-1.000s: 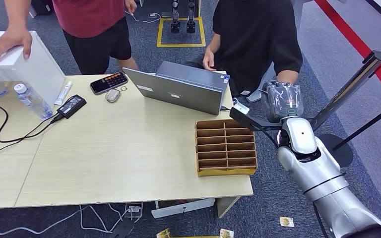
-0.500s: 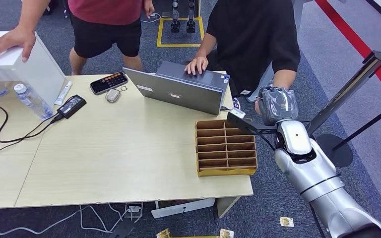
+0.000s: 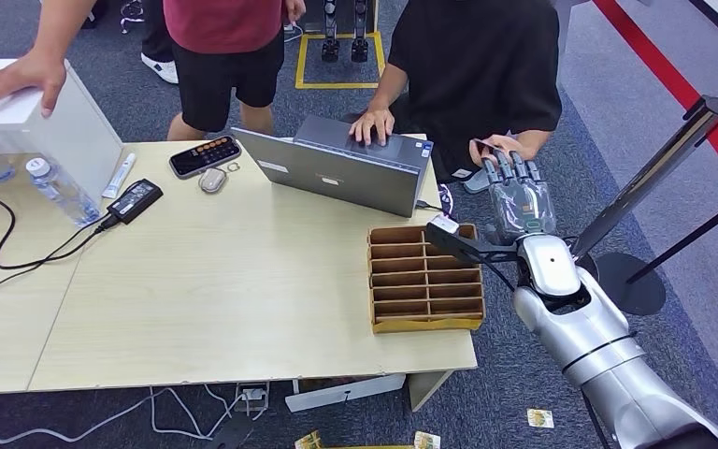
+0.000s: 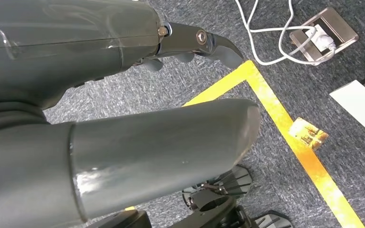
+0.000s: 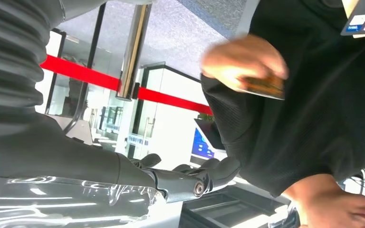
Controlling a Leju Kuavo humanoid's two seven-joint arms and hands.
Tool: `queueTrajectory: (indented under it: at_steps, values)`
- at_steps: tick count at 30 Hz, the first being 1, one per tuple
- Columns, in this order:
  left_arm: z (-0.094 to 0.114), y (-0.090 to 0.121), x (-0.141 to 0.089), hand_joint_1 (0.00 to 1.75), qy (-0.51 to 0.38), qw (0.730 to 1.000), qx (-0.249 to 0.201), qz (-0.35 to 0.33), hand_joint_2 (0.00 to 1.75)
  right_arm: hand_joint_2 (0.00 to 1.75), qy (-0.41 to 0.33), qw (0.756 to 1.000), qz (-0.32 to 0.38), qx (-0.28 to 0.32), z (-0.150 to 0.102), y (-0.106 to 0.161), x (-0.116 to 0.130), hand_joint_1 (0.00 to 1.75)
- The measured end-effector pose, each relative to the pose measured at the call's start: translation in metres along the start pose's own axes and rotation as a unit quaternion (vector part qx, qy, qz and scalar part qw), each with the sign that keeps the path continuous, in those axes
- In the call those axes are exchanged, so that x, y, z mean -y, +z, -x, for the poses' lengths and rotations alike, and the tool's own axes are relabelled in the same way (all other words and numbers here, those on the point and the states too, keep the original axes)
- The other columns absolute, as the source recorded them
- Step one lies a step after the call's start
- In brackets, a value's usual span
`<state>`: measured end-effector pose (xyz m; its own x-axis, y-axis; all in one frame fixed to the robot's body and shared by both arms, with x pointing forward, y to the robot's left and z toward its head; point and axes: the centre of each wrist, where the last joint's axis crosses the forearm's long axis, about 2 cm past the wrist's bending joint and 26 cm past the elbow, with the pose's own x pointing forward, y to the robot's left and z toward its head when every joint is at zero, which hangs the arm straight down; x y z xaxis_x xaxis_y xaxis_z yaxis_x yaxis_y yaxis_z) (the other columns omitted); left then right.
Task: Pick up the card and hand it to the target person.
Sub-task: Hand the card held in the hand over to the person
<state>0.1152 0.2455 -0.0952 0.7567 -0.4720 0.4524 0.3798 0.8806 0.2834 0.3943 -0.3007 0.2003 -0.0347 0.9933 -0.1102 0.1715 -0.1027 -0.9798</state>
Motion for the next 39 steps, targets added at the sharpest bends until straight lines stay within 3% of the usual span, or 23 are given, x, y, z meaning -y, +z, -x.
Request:
queueTrajectory:
  at_steps: [4,8,13,18,24,28,34,39]
  values:
    - [0.002,0.001,0.001,0.00,-0.001,1.000,-0.002,0.001,0.00,1.75,-0.018,1.000,0.020,-0.004,0.000,0.003,-0.002,0.00]
    - [0.006,0.002,0.003,0.00,0.000,1.000,-0.005,0.000,0.00,1.75,-0.091,0.991,0.098,-0.008,-0.002,0.010,0.000,0.00]
    - [0.014,0.005,0.006,0.00,0.012,1.000,-0.008,-0.010,0.00,1.75,-0.225,0.955,0.194,-0.011,-0.016,0.029,0.004,0.00]
    - [0.025,0.010,0.011,0.00,0.023,0.999,-0.016,-0.015,0.00,1.75,-0.333,0.914,0.233,-0.013,-0.035,0.059,0.006,0.00]
    - [0.031,0.011,0.011,0.00,0.038,0.999,-0.026,-0.022,0.00,1.75,-0.442,0.867,0.228,-0.013,-0.050,0.088,0.006,0.00]
    - [0.034,0.012,0.010,0.00,0.052,0.998,-0.035,-0.029,0.00,1.75,-0.514,0.835,0.196,-0.029,-0.063,0.113,-0.007,0.00]
    - [0.034,0.012,0.009,0.00,0.071,0.996,-0.043,-0.041,0.00,1.75,-0.576,0.804,0.136,-0.061,-0.082,0.144,-0.037,0.00]
    - [0.034,0.012,0.008,0.00,0.081,0.995,-0.047,-0.046,0.00,1.75,-0.599,0.792,0.088,-0.082,-0.097,0.162,-0.057,0.00]
